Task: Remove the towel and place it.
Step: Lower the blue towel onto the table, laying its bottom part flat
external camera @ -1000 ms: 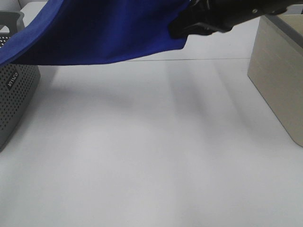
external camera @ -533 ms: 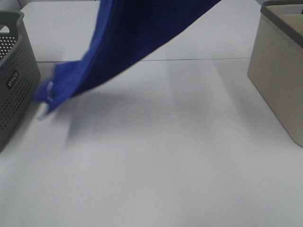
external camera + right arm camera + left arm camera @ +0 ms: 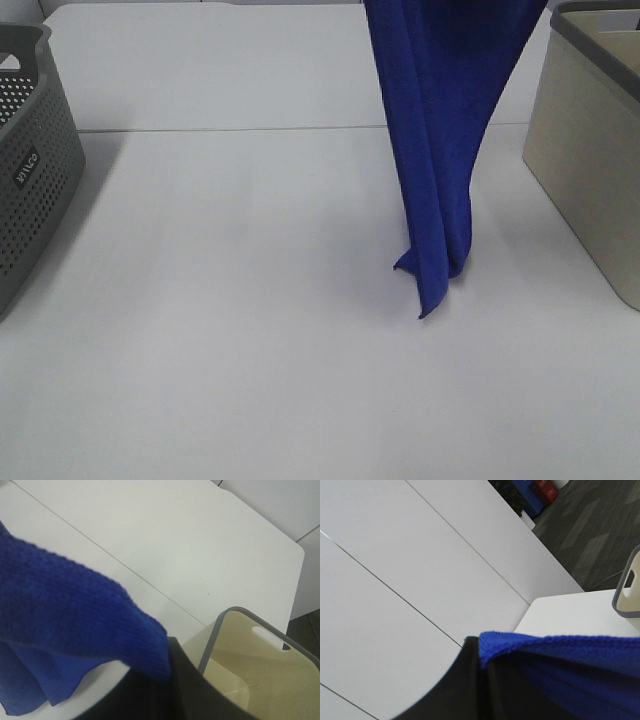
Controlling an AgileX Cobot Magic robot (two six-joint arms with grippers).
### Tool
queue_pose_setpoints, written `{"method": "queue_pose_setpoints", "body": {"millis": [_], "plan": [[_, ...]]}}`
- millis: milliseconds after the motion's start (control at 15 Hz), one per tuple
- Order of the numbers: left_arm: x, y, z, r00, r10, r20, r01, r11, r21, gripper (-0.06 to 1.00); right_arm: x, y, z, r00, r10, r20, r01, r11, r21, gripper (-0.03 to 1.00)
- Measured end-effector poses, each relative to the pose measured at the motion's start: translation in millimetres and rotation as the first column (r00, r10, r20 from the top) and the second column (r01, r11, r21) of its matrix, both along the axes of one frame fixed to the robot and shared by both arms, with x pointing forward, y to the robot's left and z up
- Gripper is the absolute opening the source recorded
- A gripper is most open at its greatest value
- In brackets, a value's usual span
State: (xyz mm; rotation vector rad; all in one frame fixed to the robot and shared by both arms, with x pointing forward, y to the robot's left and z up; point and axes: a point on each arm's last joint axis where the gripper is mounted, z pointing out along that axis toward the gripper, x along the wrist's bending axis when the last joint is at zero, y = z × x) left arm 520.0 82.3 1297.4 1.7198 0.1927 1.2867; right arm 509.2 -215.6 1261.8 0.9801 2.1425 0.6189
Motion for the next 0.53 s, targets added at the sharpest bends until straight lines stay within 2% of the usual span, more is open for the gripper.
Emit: {"method": "queue_pose_setpoints", "body": {"millis": [333,533], "plan": [[-5.0,4.9,0.9,0.999,0.008,-0.042,-0.008,1.000,0.007,0.00,-20.8,-7.7,35.6,0.999,-0.012,0.049,0.010,1.000,0.025,0.02],[-7.6,6.8,3.0,0.999,0.007,-0.047,-0.007,1.000,-0.001,0.00,-24.8,-9.0,43.2,0.997,-0.012,0.072,0.010,0.999,0.035,0.02]]}}
